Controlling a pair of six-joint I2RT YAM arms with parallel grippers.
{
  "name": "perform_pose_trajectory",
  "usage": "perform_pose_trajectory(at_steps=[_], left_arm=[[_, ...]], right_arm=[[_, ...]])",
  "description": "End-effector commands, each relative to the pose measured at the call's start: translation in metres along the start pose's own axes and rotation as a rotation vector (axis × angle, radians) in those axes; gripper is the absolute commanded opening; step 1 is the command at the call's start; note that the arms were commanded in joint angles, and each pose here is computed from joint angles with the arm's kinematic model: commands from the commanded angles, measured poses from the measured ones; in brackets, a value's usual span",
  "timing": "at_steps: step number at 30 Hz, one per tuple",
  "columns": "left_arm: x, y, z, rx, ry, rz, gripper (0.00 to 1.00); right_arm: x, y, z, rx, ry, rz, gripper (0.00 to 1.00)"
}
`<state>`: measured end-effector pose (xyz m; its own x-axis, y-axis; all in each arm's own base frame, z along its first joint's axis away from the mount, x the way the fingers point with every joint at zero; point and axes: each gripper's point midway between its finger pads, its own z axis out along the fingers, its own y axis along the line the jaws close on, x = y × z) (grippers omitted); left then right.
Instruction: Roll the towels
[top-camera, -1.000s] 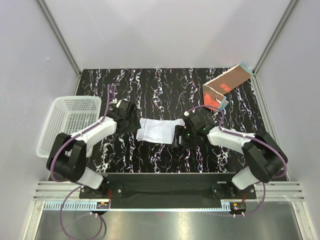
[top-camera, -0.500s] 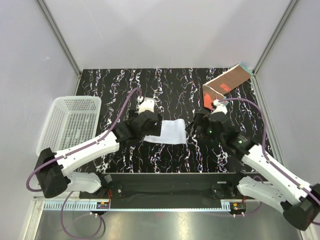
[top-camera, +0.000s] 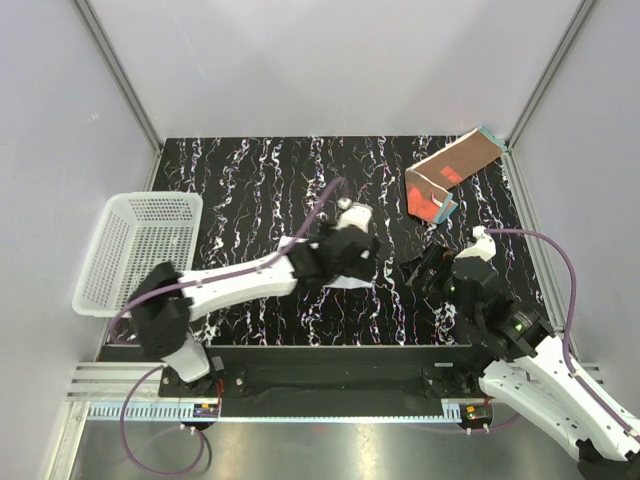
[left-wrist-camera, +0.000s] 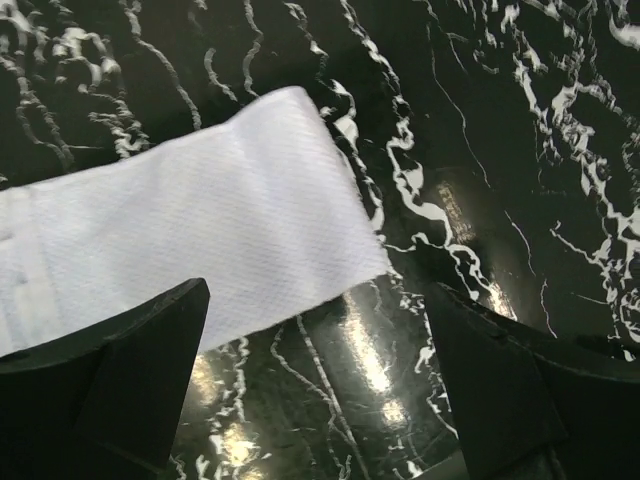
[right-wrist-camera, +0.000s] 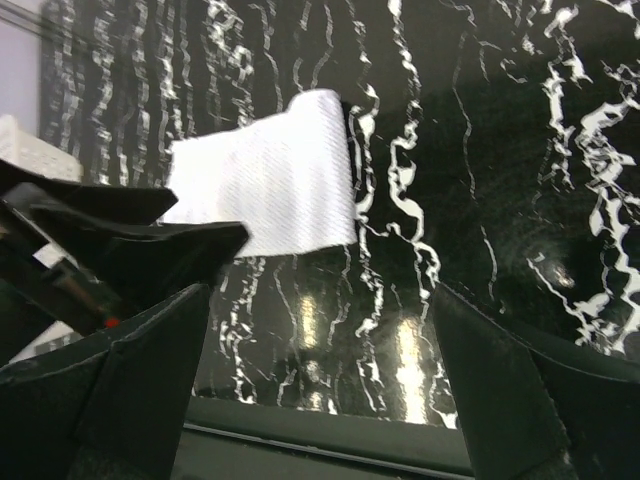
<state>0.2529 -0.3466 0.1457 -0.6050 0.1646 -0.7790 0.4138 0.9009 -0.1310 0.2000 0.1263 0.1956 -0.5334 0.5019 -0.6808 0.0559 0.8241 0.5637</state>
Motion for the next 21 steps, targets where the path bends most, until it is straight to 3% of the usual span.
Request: perform_pose_trajectory(at_steps=[1, 5, 9, 21], left_arm=[[0.023, -0.016, 0.008, -0.111, 0.069, 0.165, 0.94], [0.030, -0.036, 0.021, -0.138, 0.092, 0.201, 0.88], [0.037, -0.049, 0.035, -0.140, 0.118, 0.211, 0.75], [0.055, -0.056, 0.064, -0.203, 0.146, 0.215, 0.59]], right_arm=[[0.000, -0.010, 0.001, 0.068, 0.008, -0.021, 1.00], [-0.005, -0.017, -0.005, 0.093, -0.020, -0.004, 1.00], [-0.008, -0.014, -0.009, 0.059, -0.037, -0.018, 1.00], [-0.012, -0.016, -0.013, 0.085, -0.034, -0.049, 1.00]])
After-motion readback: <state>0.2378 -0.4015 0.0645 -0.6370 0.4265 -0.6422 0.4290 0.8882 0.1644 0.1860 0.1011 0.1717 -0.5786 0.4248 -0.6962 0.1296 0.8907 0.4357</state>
